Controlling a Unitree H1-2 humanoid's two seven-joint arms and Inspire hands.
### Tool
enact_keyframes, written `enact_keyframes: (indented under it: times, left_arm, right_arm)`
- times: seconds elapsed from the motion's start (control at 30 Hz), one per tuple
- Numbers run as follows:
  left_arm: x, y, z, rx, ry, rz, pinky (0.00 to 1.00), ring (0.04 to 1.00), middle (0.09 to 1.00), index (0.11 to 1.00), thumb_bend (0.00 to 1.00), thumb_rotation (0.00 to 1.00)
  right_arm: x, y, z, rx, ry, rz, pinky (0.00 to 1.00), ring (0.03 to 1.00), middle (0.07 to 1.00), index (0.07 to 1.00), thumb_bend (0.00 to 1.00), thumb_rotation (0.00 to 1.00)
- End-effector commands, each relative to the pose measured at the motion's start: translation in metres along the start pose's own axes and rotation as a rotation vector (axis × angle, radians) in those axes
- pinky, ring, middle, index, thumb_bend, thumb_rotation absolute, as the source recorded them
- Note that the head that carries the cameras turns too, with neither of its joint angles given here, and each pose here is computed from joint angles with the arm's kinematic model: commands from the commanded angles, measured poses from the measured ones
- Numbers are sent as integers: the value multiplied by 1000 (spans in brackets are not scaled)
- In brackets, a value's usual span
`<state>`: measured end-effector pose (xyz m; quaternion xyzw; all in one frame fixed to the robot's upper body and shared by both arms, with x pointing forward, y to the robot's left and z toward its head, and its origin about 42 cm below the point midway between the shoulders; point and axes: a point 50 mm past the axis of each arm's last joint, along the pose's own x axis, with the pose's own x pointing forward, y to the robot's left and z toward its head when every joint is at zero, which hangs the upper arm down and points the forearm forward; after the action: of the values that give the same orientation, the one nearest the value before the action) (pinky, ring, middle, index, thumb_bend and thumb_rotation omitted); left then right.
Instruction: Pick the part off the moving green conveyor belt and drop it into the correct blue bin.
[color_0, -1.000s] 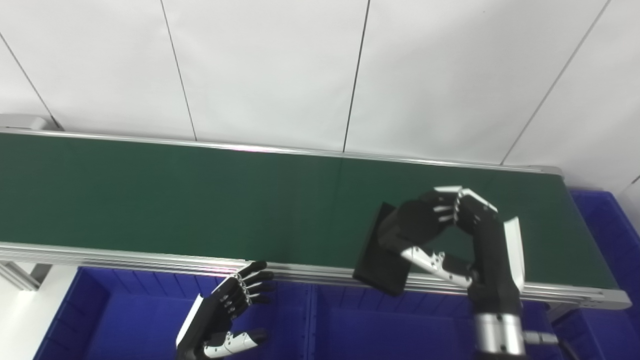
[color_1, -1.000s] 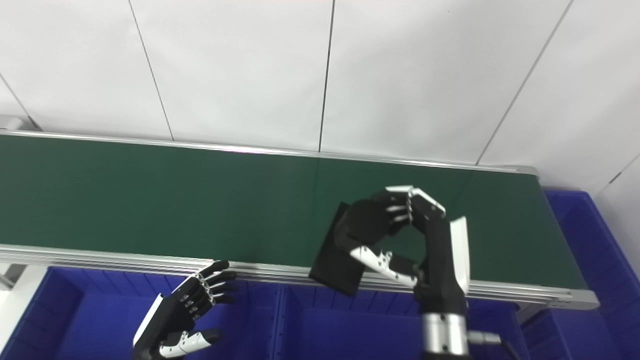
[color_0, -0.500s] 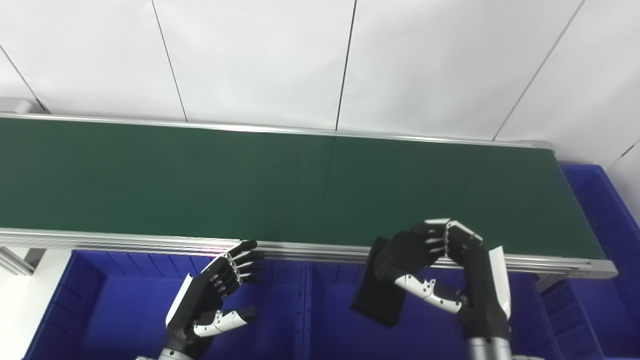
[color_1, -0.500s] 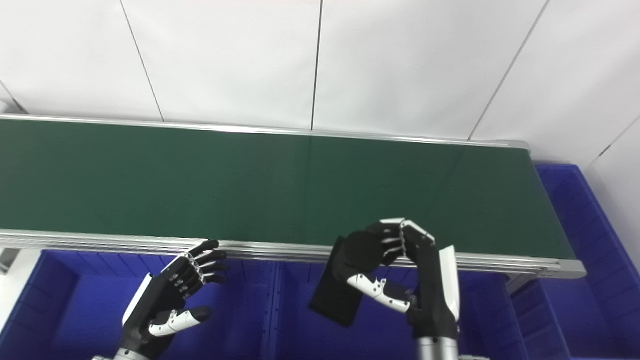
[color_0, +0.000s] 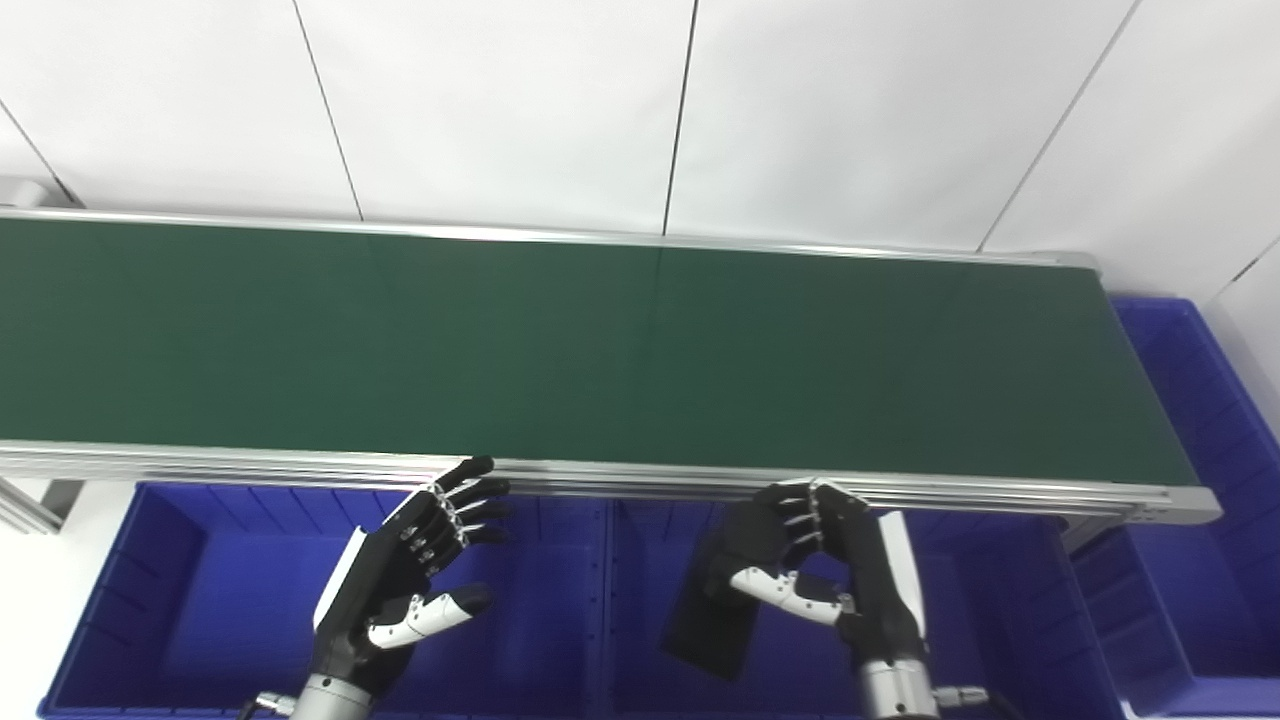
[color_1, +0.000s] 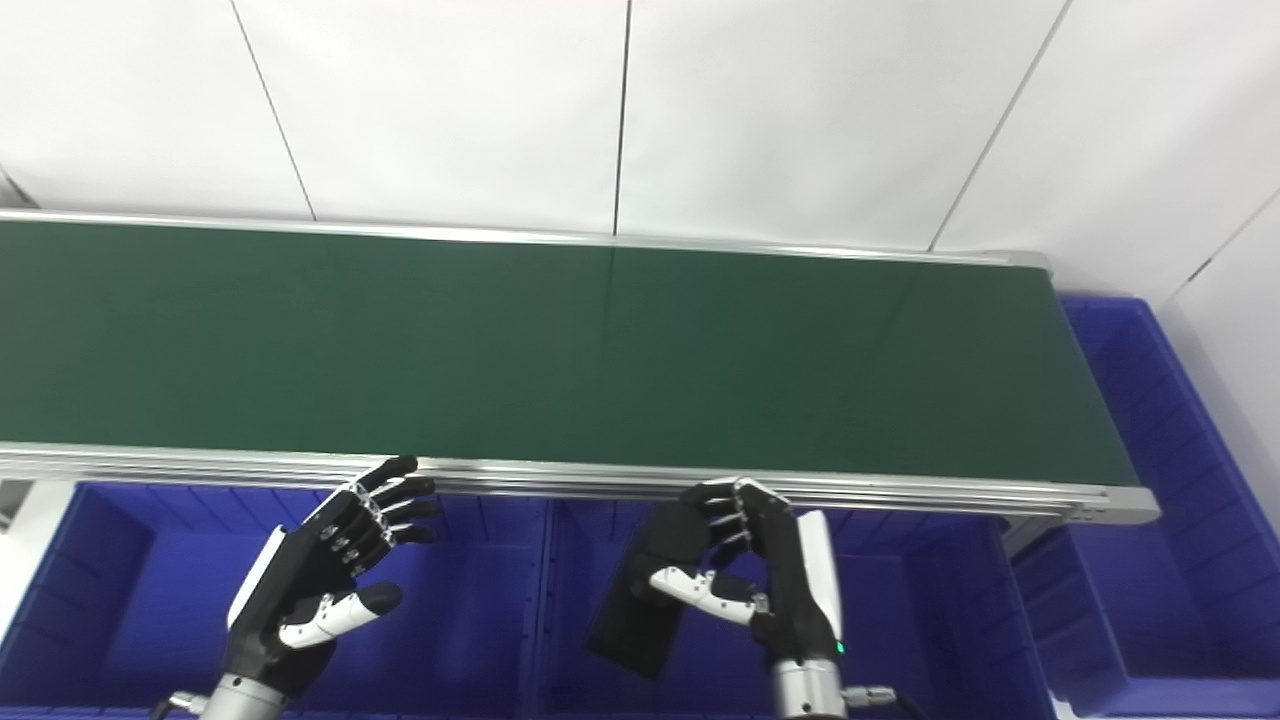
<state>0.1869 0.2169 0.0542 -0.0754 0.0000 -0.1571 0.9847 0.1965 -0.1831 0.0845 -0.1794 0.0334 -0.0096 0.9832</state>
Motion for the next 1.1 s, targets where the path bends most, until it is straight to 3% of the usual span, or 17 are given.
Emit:
enact_keyframes:
  times: [0.0, 0.27, 0.57, 0.87, 1.07]
  left_arm:
    - [6, 2, 13, 9, -52, -17, 647, 724, 771, 817, 971, 373]
    - [5, 7, 16, 21, -51, -12, 631, 710, 763, 811, 987, 392]
    - [4, 9, 18, 13, -46, -14, 638, 711, 767, 819, 984, 388]
    - [4, 11, 20, 16, -49, -11, 628, 706, 764, 823, 978, 393]
    - [4, 13, 20, 25, -50, -9, 624, 699, 761, 823, 973, 402]
  right_arm:
    - [8, 5, 13, -5, -63, 4, 320, 433, 506, 533, 497, 0]
    - [17, 25, 15, -83, -132, 70, 320, 425, 500, 542, 495, 0]
    - [17, 35, 9, -119, -123, 74, 321, 427, 505, 537, 495, 0]
    - [8, 31, 7, -169, -137, 57, 321, 419, 506, 541, 494, 0]
    - [-2, 17, 11, -201, -135, 25, 335, 415, 501, 542, 495, 0]
